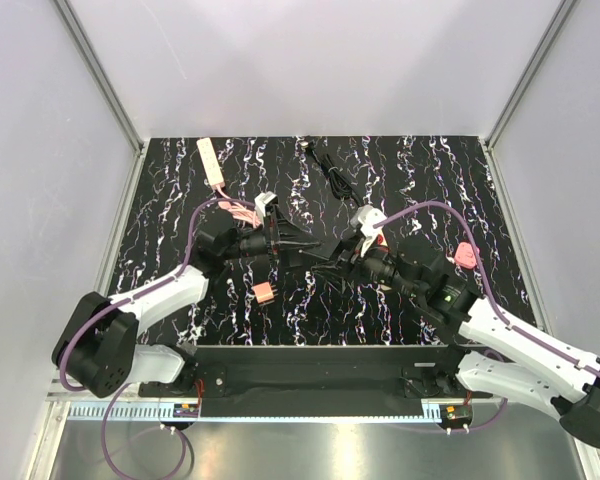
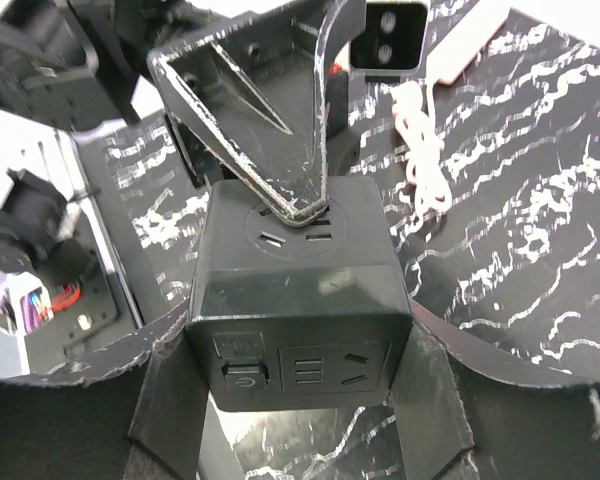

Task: Insert the plug

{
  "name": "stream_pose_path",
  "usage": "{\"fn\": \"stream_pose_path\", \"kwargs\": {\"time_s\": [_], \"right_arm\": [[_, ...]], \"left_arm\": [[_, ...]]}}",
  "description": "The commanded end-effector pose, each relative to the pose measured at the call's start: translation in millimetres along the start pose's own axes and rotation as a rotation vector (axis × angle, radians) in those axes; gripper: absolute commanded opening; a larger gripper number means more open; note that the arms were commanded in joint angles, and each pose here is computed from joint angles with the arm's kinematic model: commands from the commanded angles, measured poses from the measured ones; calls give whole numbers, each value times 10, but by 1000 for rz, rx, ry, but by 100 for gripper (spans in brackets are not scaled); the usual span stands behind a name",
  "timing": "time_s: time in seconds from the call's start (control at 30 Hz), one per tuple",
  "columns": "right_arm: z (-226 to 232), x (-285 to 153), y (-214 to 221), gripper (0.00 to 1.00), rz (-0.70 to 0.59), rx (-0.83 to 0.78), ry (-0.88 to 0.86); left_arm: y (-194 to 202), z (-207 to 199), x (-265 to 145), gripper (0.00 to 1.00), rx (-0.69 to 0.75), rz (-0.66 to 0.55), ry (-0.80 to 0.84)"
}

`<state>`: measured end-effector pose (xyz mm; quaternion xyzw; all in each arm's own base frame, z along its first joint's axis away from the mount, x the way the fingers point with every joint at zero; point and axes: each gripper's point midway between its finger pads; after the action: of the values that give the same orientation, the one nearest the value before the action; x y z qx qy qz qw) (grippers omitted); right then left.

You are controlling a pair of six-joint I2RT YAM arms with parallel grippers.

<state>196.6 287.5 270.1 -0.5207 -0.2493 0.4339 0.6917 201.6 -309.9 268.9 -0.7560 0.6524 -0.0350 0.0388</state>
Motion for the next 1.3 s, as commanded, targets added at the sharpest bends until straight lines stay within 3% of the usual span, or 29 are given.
{"fn": "stream_pose_path", "kwargs": {"time_s": [0.0,0.07,0.13,0.2,0.23,0.27,0.3,0.33,0.37,0.4,0.47,0.5,0.53,0.67,0.7,0.8,0.87,0.9,0.97,1.07,1.17,1.27], "right_arm": [[231,-16,-408,62,-163,90,-84],[278,-37,-458,62,-182,107,-104],[298,-48,-490,55,-196,114,-113],[302,-55,-500,44,-201,118,-113],[307,-63,-516,30,-207,119,-115],[314,-68,-519,23,-207,124,-117],[313,-68,-523,16,-209,126,-117],[321,-80,-544,3,-215,129,-118],[325,-91,-560,0,-221,146,-116],[322,-103,-581,0,-228,159,-111],[273,-127,-608,0,-230,210,-75],[275,-142,-676,0,-232,224,-62],[213,-131,-552,0,-173,246,-23],[38,-226,-312,0,-58,297,104],[-3,-266,-321,0,-50,302,134],[-294,-476,-88,0,71,312,326],[-408,-575,-213,0,86,303,400],[-482,-624,-102,0,157,303,441],[-619,-707,-274,0,158,283,489],[-927,-819,-260,0,248,270,599],[-1204,-772,-246,0,330,269,641],[-1500,-748,-209,0,411,282,711]], "left_arm": [[71,-434,-29,0,130,14,145],[73,-471,-38,0,135,9,152],[74,-488,-42,0,136,8,154],[74,-491,-49,0,132,2,154],[79,-501,-58,0,128,-1,158],[80,-509,-61,0,128,-3,161],[85,-522,-66,15,135,-3,167],[88,-533,-65,33,145,1,170],[88,-527,-58,54,159,4,166],[88,-421,-39,82,135,20,119],[34,-325,16,99,234,35,52],[10,-119,15,99,183,52,-48],[-64,-154,35,99,288,52,-63],[-309,-51,-42,99,361,32,-176],[-400,77,-130,99,322,12,-253],[-787,194,-295,99,465,-50,-440],[-1037,283,-400,99,543,-120,-582],[-1121,301,-451,99,602,-104,-660],[-1283,439,-607,99,637,-129,-825],[-1470,500,-709,99,717,-129,-954],[-1431,535,-690,99,717,-109,-948],[-1319,475,-606,99,804,-86,-963]]}}
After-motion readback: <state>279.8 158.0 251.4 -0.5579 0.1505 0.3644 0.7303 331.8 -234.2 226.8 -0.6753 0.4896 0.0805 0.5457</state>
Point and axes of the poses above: each gripper's point midway between its finger pads, its own x axis out along the fingers, its own z axis along the line the jaws close on, y = z × x, and after that the axes turned 11 degrees about x, right-handed
